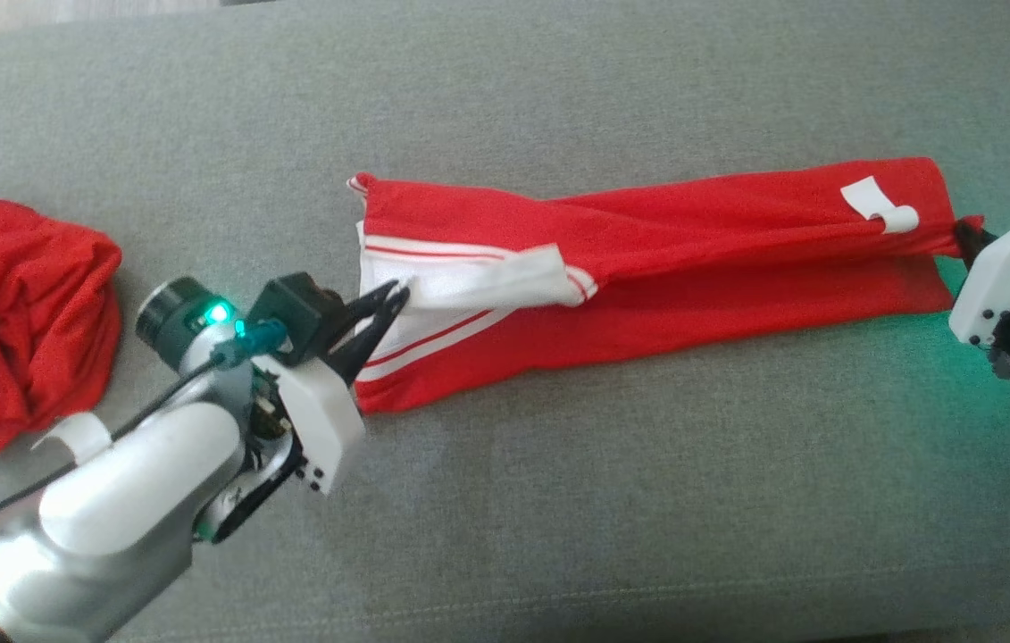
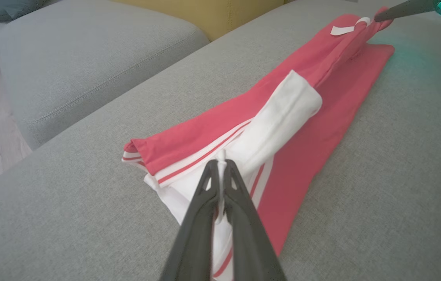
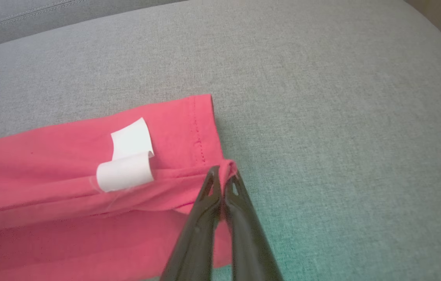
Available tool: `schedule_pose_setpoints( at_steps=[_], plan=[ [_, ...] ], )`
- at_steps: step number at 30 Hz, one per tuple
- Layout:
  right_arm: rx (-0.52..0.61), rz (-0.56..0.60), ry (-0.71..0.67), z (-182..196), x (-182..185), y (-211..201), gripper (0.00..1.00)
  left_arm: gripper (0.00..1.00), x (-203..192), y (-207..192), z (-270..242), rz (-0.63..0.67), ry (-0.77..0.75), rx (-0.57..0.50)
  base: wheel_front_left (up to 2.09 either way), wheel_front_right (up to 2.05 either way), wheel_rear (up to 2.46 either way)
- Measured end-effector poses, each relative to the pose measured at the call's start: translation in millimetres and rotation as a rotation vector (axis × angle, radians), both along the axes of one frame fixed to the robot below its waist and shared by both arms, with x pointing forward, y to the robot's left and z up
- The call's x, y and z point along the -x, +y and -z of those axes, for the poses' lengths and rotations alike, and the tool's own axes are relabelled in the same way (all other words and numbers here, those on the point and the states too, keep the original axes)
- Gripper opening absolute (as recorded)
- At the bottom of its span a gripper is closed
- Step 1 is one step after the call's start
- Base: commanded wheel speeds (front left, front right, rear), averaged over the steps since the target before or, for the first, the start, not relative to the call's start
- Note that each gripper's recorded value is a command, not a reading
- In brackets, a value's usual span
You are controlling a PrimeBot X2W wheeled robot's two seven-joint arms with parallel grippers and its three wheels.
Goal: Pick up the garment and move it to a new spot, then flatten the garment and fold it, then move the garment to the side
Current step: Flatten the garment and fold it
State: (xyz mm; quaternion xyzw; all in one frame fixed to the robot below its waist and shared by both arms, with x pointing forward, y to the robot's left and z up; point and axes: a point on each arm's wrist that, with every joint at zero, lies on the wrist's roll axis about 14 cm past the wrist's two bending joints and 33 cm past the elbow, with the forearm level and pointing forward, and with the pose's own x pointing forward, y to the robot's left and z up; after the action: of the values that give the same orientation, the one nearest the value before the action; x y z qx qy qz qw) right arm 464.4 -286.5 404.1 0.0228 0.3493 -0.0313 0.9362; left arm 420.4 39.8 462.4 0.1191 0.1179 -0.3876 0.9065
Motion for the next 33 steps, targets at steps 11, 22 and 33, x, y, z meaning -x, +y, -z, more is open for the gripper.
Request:
schedule_pose_setpoints(
  at_steps=[11,22,33],
  plan=[
    [-0.001,-0.031,0.118,10.8,31.4,-2.0,0.00,0.00,12.9,-4.4,17.2,-0.014,0.079,-0.002,0.00,0.00,0.00],
    [0.001,-0.021,0.150,15.5,43.2,-7.8,1.00,1.00,14.7,-9.6,27.0,-0.056,0.104,0.034,0.00,0.00,0.00],
    [-0.028,-0.067,-0.272,-58.5,0.5,26.7,1.00,1.00,-20.7,23.1,-25.0,-0.341,-0.029,0.253,0.00,0.00,0.00]
  ],
)
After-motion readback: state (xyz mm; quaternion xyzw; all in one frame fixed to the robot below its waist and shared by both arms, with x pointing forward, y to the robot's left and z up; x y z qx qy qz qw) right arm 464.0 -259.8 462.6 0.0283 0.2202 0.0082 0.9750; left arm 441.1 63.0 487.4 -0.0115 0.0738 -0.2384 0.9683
